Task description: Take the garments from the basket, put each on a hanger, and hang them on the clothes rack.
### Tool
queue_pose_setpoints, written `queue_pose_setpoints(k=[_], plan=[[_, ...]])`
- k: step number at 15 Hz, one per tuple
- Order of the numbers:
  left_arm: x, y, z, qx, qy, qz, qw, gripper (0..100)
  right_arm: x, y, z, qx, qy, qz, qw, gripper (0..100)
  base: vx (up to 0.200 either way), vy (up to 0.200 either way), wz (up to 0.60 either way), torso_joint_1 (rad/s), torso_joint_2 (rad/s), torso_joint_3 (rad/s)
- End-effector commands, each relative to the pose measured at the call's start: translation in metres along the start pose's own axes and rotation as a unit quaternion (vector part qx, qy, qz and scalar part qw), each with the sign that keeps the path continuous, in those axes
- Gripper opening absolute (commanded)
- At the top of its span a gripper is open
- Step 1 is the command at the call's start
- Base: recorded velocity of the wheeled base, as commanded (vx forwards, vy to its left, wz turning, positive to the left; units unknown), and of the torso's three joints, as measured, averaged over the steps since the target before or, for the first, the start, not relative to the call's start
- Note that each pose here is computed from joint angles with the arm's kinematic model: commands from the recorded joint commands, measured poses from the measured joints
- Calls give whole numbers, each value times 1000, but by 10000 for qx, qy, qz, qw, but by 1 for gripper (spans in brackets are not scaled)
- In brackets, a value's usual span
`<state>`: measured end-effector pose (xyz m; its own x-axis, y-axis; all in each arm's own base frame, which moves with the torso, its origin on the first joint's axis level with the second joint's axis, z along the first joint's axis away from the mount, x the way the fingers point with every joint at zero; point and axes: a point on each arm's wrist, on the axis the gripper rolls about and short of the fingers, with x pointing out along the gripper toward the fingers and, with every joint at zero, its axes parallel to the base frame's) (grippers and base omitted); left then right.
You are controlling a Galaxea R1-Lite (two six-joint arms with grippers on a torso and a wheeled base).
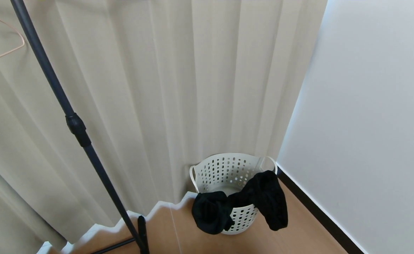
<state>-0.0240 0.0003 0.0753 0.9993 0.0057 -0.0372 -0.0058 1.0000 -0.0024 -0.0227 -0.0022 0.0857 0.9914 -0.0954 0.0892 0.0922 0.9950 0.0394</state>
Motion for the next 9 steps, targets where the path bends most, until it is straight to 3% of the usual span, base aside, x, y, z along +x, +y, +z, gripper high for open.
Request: queue_pose_setpoints(k=[1, 9], plan=[[0, 0, 0, -2, -10, 2, 10000, 100, 0, 0, 0, -1, 4, 2, 10000, 100, 0, 0, 0, -2, -2, -188], [0, 0, 0, -2, -2, 2, 10000, 100, 0, 0, 0, -1, 4, 2, 10000, 100, 0, 0, 0, 2, 2, -198]])
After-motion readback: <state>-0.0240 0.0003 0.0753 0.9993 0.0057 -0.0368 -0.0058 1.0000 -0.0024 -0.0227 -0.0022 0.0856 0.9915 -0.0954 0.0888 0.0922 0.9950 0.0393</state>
